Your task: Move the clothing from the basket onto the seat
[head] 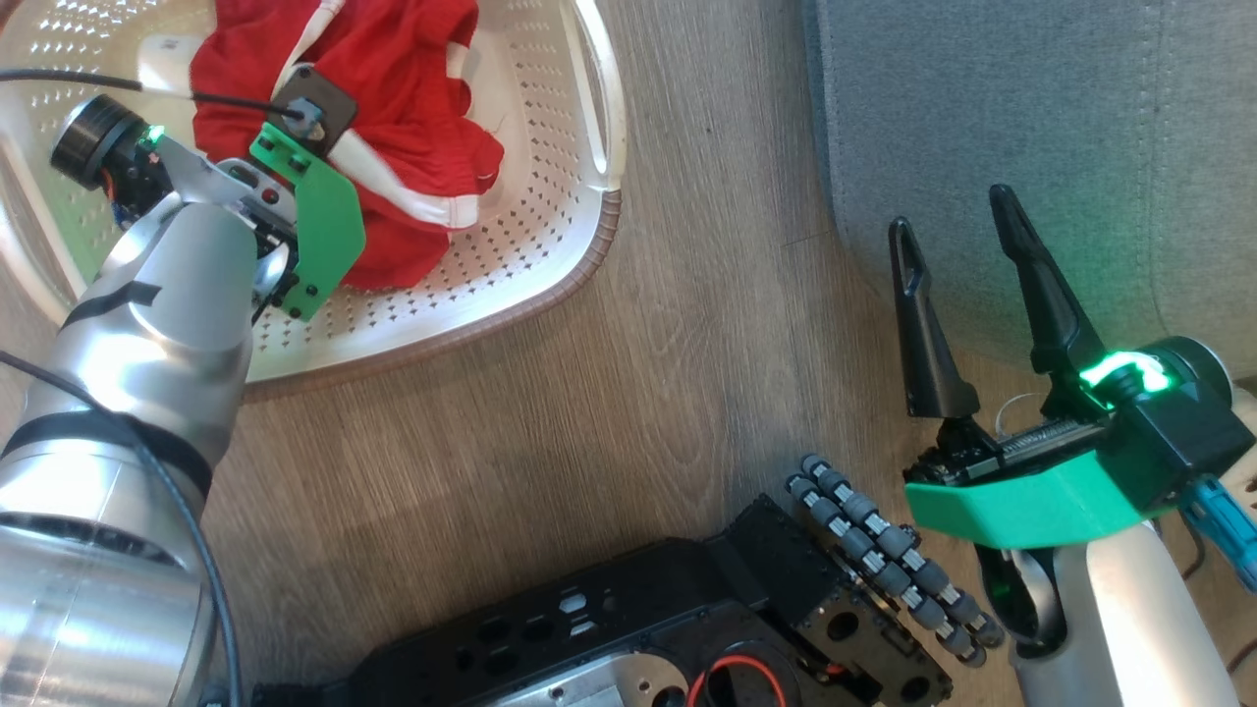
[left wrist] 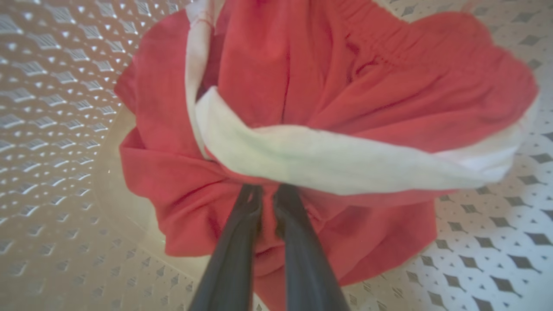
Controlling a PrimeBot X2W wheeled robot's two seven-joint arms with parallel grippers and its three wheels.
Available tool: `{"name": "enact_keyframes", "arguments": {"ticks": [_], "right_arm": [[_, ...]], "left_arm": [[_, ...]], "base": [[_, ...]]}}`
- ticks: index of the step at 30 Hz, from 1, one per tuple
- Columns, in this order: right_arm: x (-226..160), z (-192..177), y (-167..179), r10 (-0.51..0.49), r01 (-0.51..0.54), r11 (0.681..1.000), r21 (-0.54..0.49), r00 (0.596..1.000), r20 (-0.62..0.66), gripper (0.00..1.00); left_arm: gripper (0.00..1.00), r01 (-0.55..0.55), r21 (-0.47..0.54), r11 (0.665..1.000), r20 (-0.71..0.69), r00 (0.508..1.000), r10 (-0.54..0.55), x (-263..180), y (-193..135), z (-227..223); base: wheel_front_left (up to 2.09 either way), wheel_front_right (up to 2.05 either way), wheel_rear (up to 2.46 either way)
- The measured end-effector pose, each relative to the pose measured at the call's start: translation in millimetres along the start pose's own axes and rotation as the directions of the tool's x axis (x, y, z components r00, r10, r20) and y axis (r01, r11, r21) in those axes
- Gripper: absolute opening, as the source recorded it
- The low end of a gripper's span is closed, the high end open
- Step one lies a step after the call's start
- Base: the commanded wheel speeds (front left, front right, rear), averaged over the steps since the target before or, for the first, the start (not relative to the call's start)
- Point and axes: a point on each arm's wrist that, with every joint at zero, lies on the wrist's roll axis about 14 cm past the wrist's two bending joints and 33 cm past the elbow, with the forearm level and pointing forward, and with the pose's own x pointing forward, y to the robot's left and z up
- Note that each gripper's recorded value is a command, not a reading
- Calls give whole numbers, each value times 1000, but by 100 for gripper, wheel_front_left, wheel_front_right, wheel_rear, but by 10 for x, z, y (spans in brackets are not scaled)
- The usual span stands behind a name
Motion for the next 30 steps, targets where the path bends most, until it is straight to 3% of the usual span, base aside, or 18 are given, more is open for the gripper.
{"name": "enact_keyframes", "arguments": {"ticks": [9, 18, 30], "right_arm": [[17, 35, 14, 5, -5, 1000, 0, 1000, 12, 100], [141, 366, 34, 27, -26, 1000, -13, 993, 112, 100], [-101, 1017, 85, 45, -39, 999, -26, 963, 266, 100]], "left_arm": [[0, 4, -42, 999, 2, 1000, -4, -18, -14, -2], [0, -16, -76, 997, 79, 997, 22, -189, 30, 136], [0, -96, -164, 982, 254, 958, 136, -1054, -81, 588]], "base": [[0, 0, 0], [0, 0, 0], [0, 0, 0]]}}
